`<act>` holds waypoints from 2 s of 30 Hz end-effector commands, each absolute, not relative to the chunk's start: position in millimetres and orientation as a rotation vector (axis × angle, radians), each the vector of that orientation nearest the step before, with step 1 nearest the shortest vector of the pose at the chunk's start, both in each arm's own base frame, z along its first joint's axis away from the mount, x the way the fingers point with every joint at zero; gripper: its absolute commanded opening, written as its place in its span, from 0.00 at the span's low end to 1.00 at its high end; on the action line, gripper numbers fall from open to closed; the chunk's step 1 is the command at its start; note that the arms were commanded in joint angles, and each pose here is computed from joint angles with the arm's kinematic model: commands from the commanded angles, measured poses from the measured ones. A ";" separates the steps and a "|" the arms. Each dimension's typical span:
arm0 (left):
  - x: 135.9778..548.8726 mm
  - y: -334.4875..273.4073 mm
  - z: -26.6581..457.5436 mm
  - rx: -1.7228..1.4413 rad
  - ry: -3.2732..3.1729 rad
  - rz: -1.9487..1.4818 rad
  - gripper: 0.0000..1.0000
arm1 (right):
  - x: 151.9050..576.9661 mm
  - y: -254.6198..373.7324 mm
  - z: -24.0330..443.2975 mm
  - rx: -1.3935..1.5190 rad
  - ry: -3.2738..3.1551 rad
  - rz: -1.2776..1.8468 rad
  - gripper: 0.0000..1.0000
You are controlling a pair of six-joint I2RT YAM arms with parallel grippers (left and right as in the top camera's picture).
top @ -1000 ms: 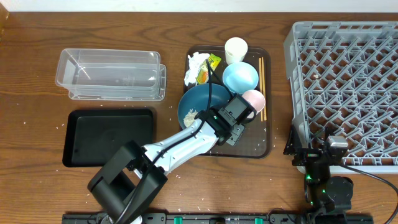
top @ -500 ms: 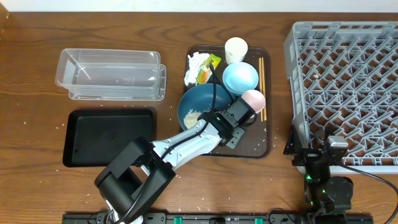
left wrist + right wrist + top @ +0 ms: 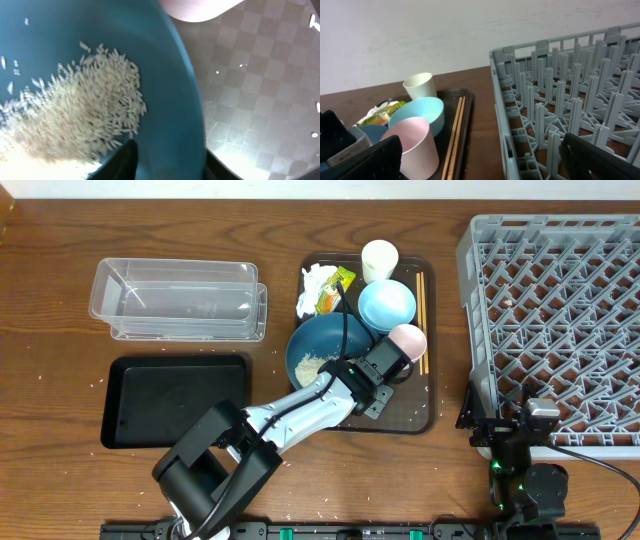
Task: Sort waste into correct bins and load items into the dishwasher rack
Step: 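Reach the left gripper to the teal plate rim and grasp it, then lift the teal plate with the left gripper over the black tray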
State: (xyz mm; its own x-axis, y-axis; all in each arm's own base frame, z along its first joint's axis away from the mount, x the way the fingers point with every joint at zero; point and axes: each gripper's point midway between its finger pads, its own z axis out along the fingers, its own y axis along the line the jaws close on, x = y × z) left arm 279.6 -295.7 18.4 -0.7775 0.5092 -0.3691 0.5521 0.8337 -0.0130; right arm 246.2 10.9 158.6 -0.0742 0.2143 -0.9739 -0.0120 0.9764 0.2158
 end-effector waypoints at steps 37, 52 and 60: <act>291.8 -283.1 96.1 0.707 2.491 -0.164 0.06 | 246.1 7.7 158.3 0.157 1.633 0.165 0.99; 313.9 -251.1 170.2 0.427 2.378 -0.276 0.06 | 246.1 7.6 158.3 0.157 1.633 0.165 0.99; 345.2 -166.1 204.8 0.028 2.362 -0.290 0.06 | 246.1 7.6 158.3 0.157 1.633 0.165 0.99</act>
